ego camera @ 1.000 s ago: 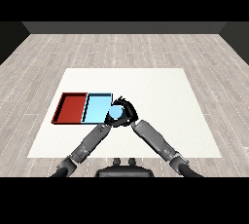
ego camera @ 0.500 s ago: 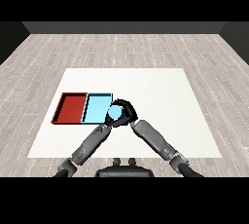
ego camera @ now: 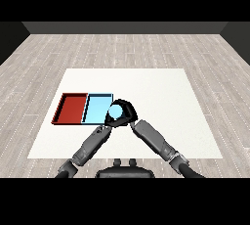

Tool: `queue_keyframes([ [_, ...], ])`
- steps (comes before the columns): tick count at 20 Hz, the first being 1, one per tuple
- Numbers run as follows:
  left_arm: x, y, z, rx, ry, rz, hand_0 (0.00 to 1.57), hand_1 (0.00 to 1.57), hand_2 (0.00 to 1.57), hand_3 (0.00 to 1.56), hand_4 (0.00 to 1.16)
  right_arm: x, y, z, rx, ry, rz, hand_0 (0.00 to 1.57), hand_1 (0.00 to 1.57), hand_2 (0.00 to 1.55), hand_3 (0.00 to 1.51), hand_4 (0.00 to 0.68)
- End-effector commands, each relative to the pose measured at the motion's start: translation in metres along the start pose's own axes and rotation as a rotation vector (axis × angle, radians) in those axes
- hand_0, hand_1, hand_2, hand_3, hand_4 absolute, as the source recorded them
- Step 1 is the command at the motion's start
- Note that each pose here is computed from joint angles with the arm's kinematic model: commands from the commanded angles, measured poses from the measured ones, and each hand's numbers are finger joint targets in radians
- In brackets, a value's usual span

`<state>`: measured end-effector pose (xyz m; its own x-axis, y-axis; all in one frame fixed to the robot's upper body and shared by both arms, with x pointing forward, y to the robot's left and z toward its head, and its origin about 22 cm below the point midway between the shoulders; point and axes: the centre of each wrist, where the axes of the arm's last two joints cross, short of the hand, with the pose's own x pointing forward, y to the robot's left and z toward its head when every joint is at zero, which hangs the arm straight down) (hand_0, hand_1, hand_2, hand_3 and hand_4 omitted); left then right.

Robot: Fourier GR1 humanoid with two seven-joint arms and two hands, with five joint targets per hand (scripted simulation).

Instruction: Pick the blue can and put it in the blue box

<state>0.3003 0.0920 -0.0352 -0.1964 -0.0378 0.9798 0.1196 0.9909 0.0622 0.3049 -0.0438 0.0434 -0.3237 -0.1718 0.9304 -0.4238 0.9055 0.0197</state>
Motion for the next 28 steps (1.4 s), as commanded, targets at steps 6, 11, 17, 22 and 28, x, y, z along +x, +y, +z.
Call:
queue_keyframes([
  [6, -0.002, -0.007, -0.0052, -0.003, 0.036, 0.044, 1.57, 1.57, 1.52, 1.45, 1.10, 0.006, -0.004, 0.003, -0.019, 0.039, -0.063, 0.00, 0.00, 0.00, 0.00, 0.000],
  [11, -0.006, -0.010, 0.0101, -0.017, 0.024, 0.044, 1.57, 1.57, 1.54, 1.48, 1.13, 0.015, -0.008, 0.003, -0.022, 0.004, -0.055, 0.00, 0.00, 0.00, 0.00, 0.000],
  [17, 0.004, -0.019, -0.0049, -0.002, 0.033, -0.014, 1.57, 1.57, 1.57, 1.50, 1.14, 0.004, -0.024, 0.002, -0.031, 0.065, -0.088, 0.00, 0.00, 0.00, 0.00, 0.000],
  [22, -0.008, 0.004, 0.0079, 0.021, 0.012, -0.043, 1.57, 1.57, 1.57, 1.51, 1.13, 0.026, -0.019, 0.023, -0.056, 0.025, -0.094, 0.00, 0.00, 0.00, 0.00, 0.000],
  [28, -0.005, 0.005, -0.0071, 0.026, 0.014, -0.066, 1.57, 1.57, 1.57, 1.50, 1.13, 0.054, -0.055, 0.062, -0.096, -0.018, -0.118, 0.00, 0.00, 0.00, 0.00, 0.000],
])
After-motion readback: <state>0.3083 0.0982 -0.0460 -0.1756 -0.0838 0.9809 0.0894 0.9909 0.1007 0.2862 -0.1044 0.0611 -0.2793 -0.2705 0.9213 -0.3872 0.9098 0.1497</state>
